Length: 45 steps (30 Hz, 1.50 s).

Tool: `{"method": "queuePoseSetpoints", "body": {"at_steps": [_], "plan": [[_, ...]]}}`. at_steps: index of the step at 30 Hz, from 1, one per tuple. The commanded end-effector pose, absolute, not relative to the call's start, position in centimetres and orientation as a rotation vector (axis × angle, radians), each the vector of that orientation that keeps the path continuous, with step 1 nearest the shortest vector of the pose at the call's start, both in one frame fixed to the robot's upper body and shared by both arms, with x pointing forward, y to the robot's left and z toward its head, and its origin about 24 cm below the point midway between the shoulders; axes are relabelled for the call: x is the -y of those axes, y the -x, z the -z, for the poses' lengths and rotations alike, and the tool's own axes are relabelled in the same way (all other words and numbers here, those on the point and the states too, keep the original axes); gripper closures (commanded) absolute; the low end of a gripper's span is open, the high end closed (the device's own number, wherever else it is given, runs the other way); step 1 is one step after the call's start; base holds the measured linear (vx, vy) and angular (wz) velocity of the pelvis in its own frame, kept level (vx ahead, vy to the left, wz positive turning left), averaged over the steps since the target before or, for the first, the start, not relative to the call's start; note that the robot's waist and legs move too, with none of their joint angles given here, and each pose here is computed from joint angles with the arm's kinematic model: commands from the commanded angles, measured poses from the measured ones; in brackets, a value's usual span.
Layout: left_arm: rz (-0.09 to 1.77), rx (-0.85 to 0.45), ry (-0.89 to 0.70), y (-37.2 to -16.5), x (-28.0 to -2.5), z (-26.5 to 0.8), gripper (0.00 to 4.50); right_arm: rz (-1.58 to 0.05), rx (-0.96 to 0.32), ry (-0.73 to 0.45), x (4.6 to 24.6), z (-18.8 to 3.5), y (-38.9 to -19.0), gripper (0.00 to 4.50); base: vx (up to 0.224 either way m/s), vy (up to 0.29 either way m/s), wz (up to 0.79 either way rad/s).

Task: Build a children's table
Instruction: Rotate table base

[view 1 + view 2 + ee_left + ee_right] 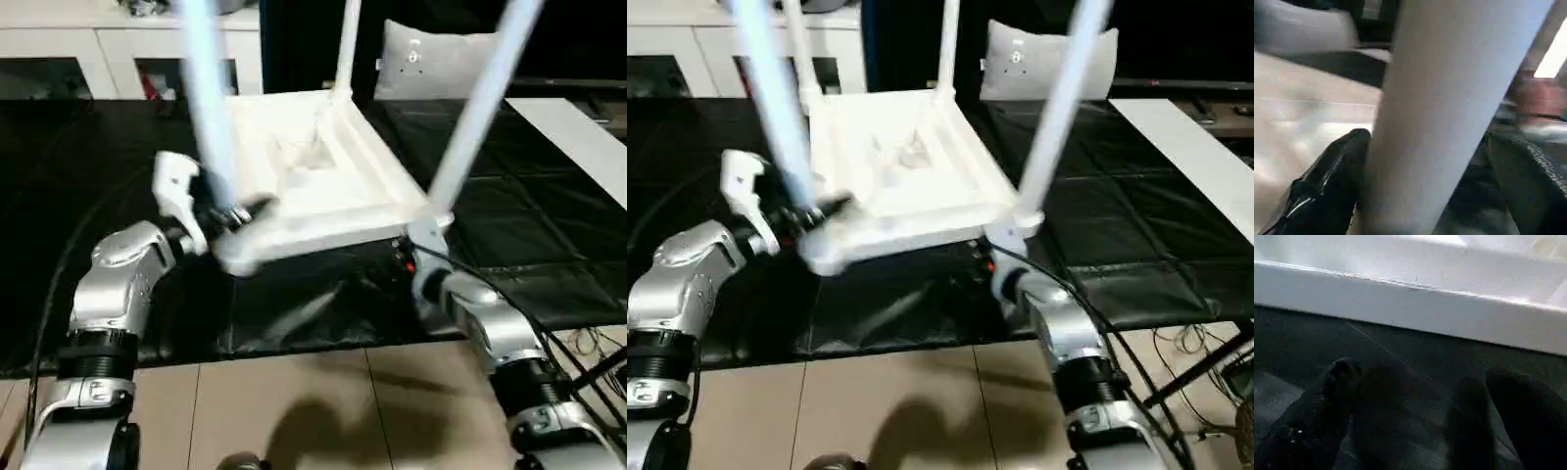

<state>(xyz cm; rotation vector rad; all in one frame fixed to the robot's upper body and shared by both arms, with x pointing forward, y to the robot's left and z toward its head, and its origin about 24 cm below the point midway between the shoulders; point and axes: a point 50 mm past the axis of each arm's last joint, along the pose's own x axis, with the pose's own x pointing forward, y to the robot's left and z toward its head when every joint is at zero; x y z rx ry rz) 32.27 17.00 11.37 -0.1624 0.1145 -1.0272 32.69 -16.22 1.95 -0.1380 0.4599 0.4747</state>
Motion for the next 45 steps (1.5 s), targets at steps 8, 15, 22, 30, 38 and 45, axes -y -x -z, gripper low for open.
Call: {"method": "queuePoseSetpoints", "body": {"at_steps": [8, 15, 22, 30, 38, 45], "plan": [[1.379, -0.091, 0.229, -30.0, -11.9, -13.2, 0.36, -0.493, -0.433, 0.171, 16.2, -2.3, -33.7, 0.00, 0.000, 0.000, 0.00], [1.524, -0.074, 0.263, -28.8, -9.3, -14.4, 0.36, -0.562, -0.393, 0.175, 14.8, -2.8, -34.3, 0.00, 0.000, 0.000, 0.00], [1.637, -0.074, 0.274, -27.4, -6.1, -15.0, 0.36, -0.739, -0.336, 0.185, 12.0, -2.9, -34.3, 0.00, 0.000, 0.000, 0.00], [1.565, -0.026, 0.258, -28.2, -4.2, -15.4, 0.36, -0.737, -0.317, 0.183, 11.4, -3.1, -34.8, 0.00, 0.000, 0.000, 0.00], [1.258, -0.005, 0.123, -31.6, -3.7, -14.9, 0.36, -0.683, -0.327, 0.198, 12.2, -2.6, -34.9, 0.00, 0.000, 0.000, 0.00], [1.043, -0.022, 0.006, -34.1, -5.7, -13.9, 0.36, -0.588, -0.343, 0.201, 14.1, -2.2, -35.0, 0.00, 0.000, 0.000, 0.00]]}}
